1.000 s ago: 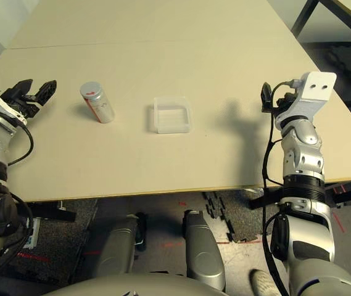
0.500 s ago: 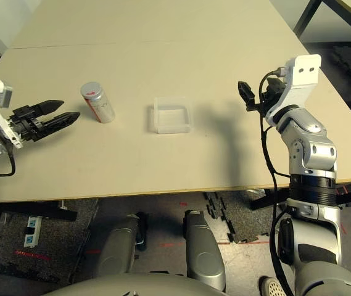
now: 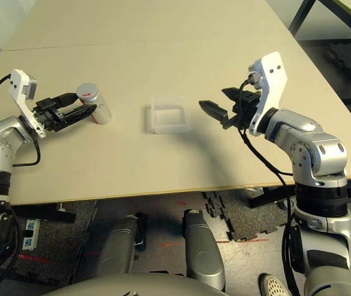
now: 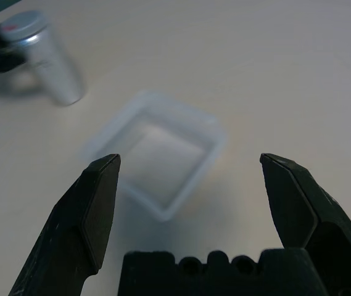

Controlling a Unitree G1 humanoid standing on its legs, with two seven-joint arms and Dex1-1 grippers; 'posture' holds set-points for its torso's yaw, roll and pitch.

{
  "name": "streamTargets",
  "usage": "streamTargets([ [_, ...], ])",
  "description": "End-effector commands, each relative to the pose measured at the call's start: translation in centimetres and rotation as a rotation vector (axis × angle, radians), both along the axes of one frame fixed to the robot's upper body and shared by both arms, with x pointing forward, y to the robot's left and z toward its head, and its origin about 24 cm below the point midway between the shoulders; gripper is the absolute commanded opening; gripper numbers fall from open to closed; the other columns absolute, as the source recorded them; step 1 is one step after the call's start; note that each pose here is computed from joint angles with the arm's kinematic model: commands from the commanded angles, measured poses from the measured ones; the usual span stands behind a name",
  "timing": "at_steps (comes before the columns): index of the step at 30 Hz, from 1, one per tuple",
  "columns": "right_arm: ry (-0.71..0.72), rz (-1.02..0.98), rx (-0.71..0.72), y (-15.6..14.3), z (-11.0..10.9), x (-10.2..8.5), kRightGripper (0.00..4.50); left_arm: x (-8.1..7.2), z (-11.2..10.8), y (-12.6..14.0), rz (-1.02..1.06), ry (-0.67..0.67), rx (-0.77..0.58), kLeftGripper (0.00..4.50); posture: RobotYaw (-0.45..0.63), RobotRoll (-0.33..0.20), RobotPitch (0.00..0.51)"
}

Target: Pour the medicine from the bottle into the box.

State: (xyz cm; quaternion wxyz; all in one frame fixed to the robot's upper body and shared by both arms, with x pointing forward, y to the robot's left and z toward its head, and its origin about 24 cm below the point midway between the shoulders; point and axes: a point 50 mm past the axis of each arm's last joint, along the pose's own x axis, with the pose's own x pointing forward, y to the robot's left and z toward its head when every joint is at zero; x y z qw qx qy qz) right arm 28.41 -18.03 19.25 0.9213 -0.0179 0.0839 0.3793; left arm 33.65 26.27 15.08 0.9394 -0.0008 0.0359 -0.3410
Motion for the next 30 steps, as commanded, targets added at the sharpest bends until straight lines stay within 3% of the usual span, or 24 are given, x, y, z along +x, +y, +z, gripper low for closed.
streamTargets([
  [1, 0.032, 0.047, -0.018, 0.6, -0.2, -0.8, 4.50, 0.5, -0.8, -0.5, -0.011, 0.007, 0.021, 4.49, -0.16, 0.000, 0.182],
  [24, 0.013, 0.141, -0.034, 1.8, -0.1, -1.4, 4.50, 2.1, -2.5, -1.9, -0.023, -0.003, 0.031, 4.49, -0.18, 0.000, 0.165],
  [27, 0.004, 0.163, -0.031, 2.1, -0.1, -1.5, 4.50, 2.1, -2.5, -1.8, -0.022, -0.013, 0.037, 3.86, -0.17, 0.000, 0.165],
  [30, -0.017, 0.190, -0.036, 2.4, 0.0, -1.6, 4.50, 2.1, -2.4, -1.7, -0.020, -0.018, 0.041, 2.77, -0.17, 0.000, 0.165],
])
